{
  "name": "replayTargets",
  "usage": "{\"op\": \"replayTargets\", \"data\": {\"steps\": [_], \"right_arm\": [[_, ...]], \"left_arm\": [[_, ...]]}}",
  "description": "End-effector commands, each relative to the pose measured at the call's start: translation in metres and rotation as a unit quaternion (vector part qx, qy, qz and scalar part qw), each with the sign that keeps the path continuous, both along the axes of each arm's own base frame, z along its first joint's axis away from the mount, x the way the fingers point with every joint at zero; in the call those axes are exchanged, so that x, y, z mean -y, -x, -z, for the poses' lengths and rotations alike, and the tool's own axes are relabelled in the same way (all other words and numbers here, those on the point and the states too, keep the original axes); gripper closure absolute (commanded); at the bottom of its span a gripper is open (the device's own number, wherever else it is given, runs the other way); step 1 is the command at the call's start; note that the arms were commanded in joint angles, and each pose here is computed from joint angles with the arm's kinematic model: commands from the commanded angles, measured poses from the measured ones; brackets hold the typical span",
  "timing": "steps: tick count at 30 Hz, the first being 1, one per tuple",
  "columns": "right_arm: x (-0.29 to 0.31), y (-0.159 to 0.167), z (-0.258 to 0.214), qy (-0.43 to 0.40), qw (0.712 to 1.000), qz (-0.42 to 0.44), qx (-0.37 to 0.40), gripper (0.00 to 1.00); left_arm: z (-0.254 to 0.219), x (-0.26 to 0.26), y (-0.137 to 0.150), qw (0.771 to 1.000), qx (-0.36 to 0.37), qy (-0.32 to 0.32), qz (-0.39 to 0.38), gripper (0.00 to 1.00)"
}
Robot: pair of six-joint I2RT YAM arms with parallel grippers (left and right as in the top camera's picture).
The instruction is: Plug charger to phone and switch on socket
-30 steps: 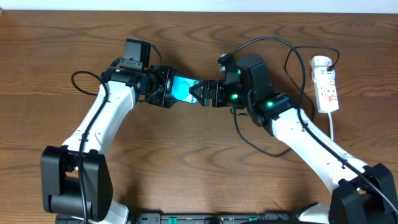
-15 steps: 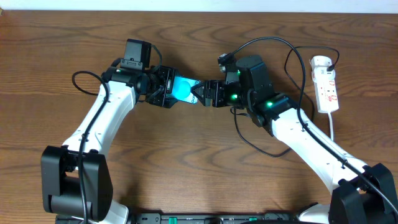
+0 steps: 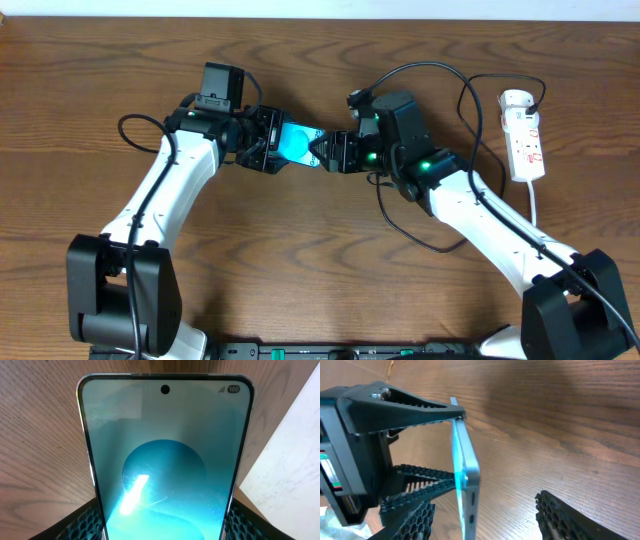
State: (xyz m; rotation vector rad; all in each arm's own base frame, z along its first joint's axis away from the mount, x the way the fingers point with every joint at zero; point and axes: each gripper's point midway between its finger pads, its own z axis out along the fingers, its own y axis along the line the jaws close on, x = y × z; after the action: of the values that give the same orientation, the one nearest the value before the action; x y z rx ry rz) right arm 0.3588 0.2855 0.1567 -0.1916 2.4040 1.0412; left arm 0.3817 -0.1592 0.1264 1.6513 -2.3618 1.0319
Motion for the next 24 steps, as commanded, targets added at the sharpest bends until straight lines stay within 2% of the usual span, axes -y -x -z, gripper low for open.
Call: {"op": "replayTargets", "data": {"steps": [1, 3, 5, 8, 13, 16, 24], "right_arm": [[-0.0097, 0.0014, -0.0056, 0.001, 1.000, -0.014, 0.020, 0.39], [-0.0124, 0.0019, -0.0072, -0.001, 1.000, -0.018, 0.024, 0.46], [-0.0147, 0.0027, -0.0084, -0.002, 0.999, -0.022, 0.029, 0.47], [-0.0150, 0.0027, -0.0085, -0.002, 0.999, -0.022, 0.029, 0.55], [-0.0145, 0.0022, -0.0082, 0.000, 0.999, -0.020, 0.030, 0.56], [-0.0142, 0.0018, -0.0082, 0.000, 0.999, -0.019, 0.030, 0.61], [-0.0137, 0.0012, -0.0079, 0.002, 0.999, -0.017, 0.031, 0.60]], "left_arm": [[-0.0126, 0.0063, -0.0055, 1.000, 0.013, 0.015, 0.004, 0.93], [-0.0126, 0.0065, -0.0055, 1.000, 0.013, 0.015, 0.004, 0.93], [-0.0126, 0.0063, -0.0055, 1.000, 0.013, 0.015, 0.004, 0.93], [-0.0126, 0.0063, -0.0055, 1.000, 0.013, 0.015, 0.004, 0.93], [-0.0127, 0.0065, -0.0055, 1.000, 0.013, 0.015, 0.004, 0.93], [-0.0127, 0.0066, -0.0054, 1.000, 0.013, 0.015, 0.005, 0.93], [-0.0129, 0.0091, -0.0042, 1.000, 0.013, 0.016, 0.008, 0.93]]}}
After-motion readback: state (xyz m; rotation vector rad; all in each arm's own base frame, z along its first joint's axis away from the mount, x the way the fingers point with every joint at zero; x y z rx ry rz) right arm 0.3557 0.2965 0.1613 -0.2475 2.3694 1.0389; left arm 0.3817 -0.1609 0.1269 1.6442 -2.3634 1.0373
